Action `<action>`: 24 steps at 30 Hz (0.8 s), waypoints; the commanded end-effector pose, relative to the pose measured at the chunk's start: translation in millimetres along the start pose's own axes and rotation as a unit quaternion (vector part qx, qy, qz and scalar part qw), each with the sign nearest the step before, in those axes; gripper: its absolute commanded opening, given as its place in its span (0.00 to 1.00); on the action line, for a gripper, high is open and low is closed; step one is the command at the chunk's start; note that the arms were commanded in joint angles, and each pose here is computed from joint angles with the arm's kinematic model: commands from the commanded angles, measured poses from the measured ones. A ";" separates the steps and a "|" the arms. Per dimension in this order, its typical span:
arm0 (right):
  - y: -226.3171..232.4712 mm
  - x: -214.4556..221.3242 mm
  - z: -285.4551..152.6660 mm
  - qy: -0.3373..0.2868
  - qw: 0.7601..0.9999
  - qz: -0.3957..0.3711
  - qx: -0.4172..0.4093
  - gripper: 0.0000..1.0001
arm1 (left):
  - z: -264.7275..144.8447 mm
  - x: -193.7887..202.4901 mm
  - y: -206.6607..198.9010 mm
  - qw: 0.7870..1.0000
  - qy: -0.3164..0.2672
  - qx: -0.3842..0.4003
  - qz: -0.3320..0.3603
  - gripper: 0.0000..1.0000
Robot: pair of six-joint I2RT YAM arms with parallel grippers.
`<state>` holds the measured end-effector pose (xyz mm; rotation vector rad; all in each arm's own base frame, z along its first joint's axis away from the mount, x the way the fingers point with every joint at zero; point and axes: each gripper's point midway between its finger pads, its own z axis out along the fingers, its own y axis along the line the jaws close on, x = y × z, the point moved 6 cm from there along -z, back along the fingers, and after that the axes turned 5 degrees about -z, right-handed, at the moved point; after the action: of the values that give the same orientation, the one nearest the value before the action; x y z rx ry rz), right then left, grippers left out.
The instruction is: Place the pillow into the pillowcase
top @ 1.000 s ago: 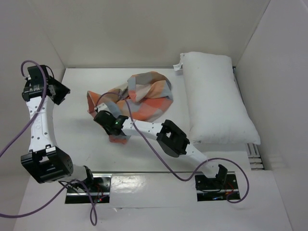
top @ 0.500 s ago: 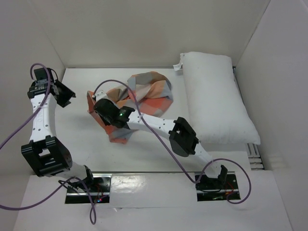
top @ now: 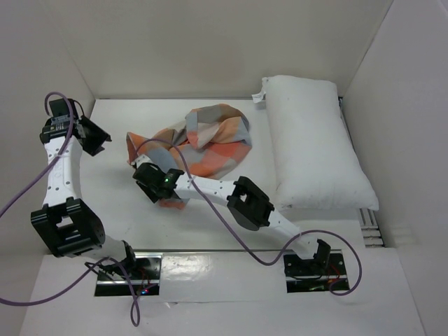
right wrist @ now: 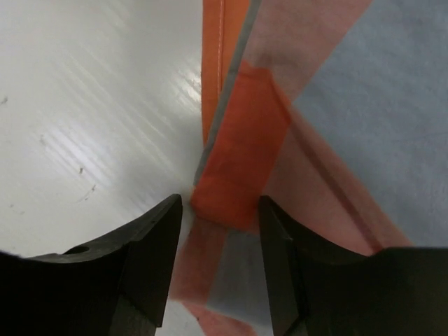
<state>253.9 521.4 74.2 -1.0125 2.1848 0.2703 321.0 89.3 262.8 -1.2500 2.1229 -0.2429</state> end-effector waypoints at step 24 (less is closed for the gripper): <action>-87.7 -35.4 -191.4 -0.110 0.991 0.072 0.003 0.00 | 51.2 64.6 33.0 0.990 0.124 0.022 0.062 0.53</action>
<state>233.1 414.8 210.9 -0.8784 2.1057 0.3277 314.9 74.9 196.6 -1.1830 2.3314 -0.3400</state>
